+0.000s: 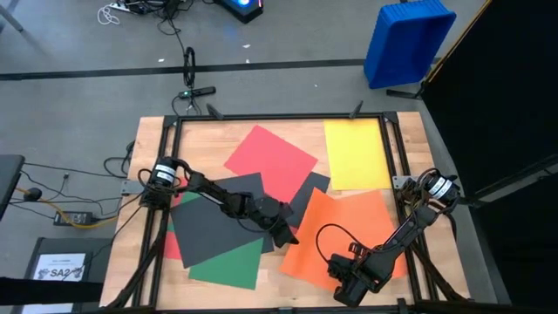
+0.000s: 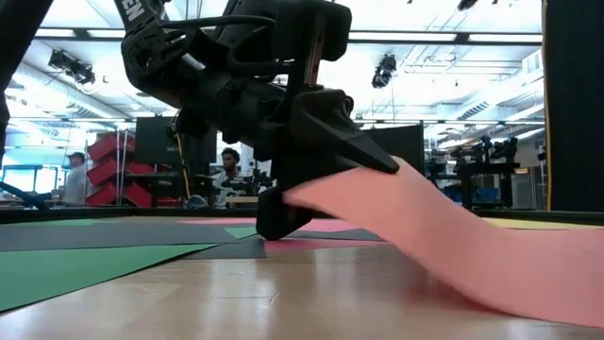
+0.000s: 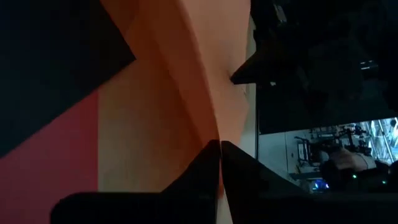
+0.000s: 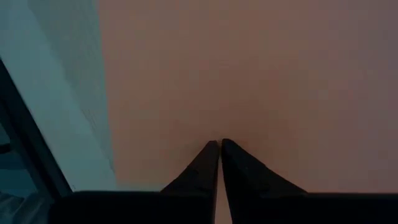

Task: Organize paper
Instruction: Stack the orange colored paper on top of the orange colored papers

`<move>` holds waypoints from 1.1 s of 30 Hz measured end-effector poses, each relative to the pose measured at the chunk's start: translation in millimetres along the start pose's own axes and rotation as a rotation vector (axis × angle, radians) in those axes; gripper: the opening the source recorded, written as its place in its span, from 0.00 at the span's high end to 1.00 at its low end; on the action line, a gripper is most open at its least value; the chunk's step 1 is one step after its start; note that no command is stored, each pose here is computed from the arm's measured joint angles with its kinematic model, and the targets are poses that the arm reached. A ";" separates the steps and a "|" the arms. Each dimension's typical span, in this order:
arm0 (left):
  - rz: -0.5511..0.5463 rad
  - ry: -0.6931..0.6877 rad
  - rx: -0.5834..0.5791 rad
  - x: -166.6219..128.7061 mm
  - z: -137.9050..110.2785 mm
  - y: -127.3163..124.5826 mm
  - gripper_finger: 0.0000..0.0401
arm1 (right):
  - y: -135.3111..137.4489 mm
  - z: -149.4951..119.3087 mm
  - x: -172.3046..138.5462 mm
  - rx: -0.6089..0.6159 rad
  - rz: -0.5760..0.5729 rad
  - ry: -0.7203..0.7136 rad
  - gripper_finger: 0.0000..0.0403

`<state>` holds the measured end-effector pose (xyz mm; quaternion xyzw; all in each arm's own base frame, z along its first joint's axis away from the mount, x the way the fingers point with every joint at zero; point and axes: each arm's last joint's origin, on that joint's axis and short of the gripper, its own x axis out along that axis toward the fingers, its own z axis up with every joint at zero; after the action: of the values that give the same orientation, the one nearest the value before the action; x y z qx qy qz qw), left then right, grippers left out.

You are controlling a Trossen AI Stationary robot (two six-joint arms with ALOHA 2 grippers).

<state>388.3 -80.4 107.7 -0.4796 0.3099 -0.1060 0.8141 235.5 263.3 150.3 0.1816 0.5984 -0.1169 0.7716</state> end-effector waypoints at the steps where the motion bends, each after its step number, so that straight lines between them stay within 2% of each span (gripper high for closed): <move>1: 0.000 -0.003 0.001 0.0 0.3 -0.3 1.00 | 1.5 1.7 -4.2 0.001 0.014 -0.015 1.00; 5: -0.007 -0.026 0.010 -4.6 4.0 -8.1 1.00 | 5.4 7.3 -23.7 0.004 0.064 -0.082 0.97; 9: 0.087 -0.040 0.011 -15.1 6.8 -12.4 1.00 | 2.4 9.6 -41.7 -0.002 0.063 -0.155 0.92; 12: 0.164 -0.063 0.013 -22.7 7.2 -16.4 1.00 | -7.6 7.5 -54.5 0.018 -0.006 -0.200 0.89; 15: 0.166 -0.098 0.003 -22.0 3.5 -23.3 1.00 | -21.1 0.9 -66.2 0.055 -0.110 -0.227 0.88; 21: 0.173 -0.184 -0.033 -18.1 -5.4 -33.5 1.00 | -43.4 -26.6 -78.8 0.128 -0.336 -0.177 0.90; 28: 0.154 -0.346 -0.085 -15.7 -10.5 -46.5 1.00 | -47.2 -62.3 -70.3 0.139 -0.333 -0.076 0.95; 33: 0.194 -0.381 -0.094 -11.4 -14.1 -57.4 1.00 | -52.1 -85.7 -68.4 0.181 -0.355 -0.016 0.99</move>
<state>378.0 -114.8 155.9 -0.4963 0.1996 0.0798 0.8411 121.7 249.6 190.3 0.1410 0.6020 -0.3056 0.7241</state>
